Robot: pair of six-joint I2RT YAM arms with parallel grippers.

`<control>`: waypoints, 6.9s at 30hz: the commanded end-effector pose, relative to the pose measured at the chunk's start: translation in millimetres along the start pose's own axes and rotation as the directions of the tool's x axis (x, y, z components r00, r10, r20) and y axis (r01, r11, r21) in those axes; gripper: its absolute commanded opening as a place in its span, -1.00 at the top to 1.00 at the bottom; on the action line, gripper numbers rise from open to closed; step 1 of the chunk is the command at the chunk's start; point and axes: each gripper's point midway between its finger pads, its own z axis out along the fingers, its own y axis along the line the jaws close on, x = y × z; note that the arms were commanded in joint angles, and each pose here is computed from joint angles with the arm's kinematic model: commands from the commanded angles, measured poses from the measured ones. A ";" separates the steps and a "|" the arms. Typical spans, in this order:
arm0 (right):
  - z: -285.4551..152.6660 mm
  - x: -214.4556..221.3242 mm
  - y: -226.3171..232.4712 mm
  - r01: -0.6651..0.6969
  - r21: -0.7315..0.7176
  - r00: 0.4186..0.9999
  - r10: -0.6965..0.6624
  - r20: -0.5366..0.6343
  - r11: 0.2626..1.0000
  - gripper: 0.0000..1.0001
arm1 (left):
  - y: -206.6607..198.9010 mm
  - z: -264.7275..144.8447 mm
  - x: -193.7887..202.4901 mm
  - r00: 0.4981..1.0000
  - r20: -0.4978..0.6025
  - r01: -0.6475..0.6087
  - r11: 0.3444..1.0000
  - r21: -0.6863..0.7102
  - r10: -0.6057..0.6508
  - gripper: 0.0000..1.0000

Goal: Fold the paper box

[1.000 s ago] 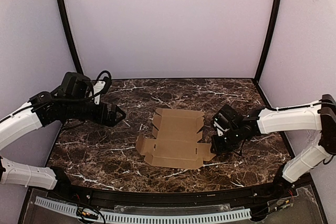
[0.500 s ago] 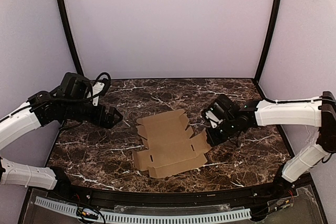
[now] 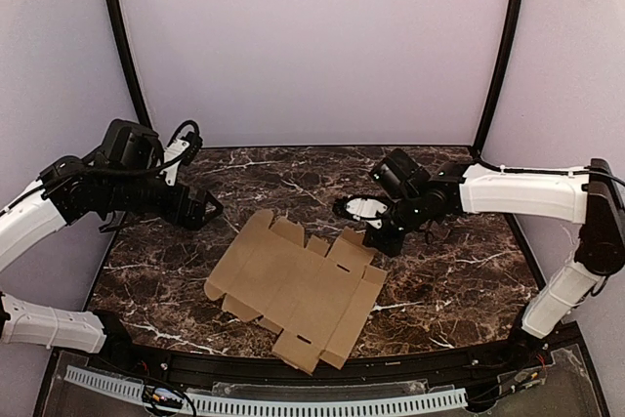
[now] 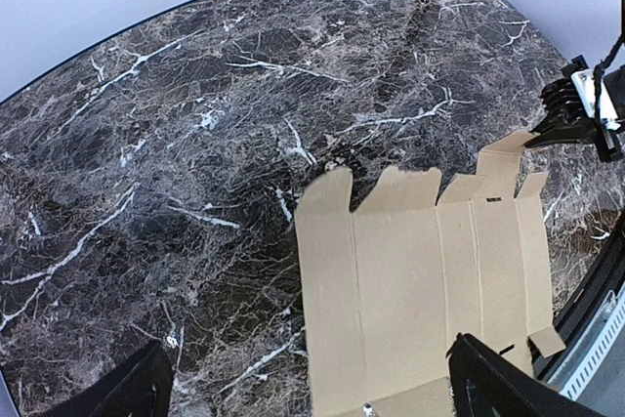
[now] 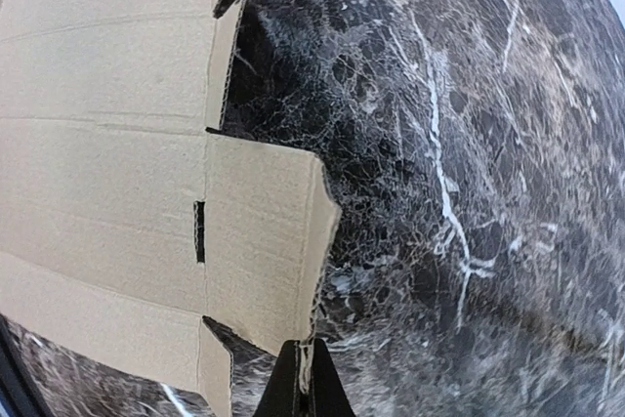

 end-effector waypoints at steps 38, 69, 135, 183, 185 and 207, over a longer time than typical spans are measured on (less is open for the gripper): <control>-6.5 -100.8 -82.7 0.623 0.343 0.734 -0.677 0.056 0.703 -0.03 | -20.3 32.2 4.1 0.993 -0.105 -0.038 0.995 0.097 0.048 -1.00; -120.0 24.9 -79.3 -0.590 0.076 0.708 0.470 0.527 0.804 -0.57 | -92.5 230.9 -43.1 0.905 -0.240 -0.271 0.912 0.309 0.350 -0.59; -62.3 20.4 -74.5 -0.504 -0.142 0.795 0.522 0.309 0.852 -0.67 | -86.4 211.5 -37.7 0.966 0.004 -0.251 0.937 0.245 0.258 0.99; -13.3 -5.3 -32.2 -0.329 -0.452 0.889 0.433 0.149 0.829 0.60 | -59.0 138.9 -4.2 0.957 0.281 -0.127 0.971 0.204 0.066 0.99; -14.2 -5.6 -31.8 -0.326 -0.445 0.892 0.427 0.148 0.834 0.63 | -58.5 139.0 -3.6 0.958 0.278 -0.128 0.971 0.201 0.068 0.99; -28.1 -14.5 -32.1 -0.297 -0.394 0.911 0.382 0.155 0.870 0.66 | -59.8 137.4 -4.1 0.958 0.278 -0.133 0.969 0.207 0.072 0.99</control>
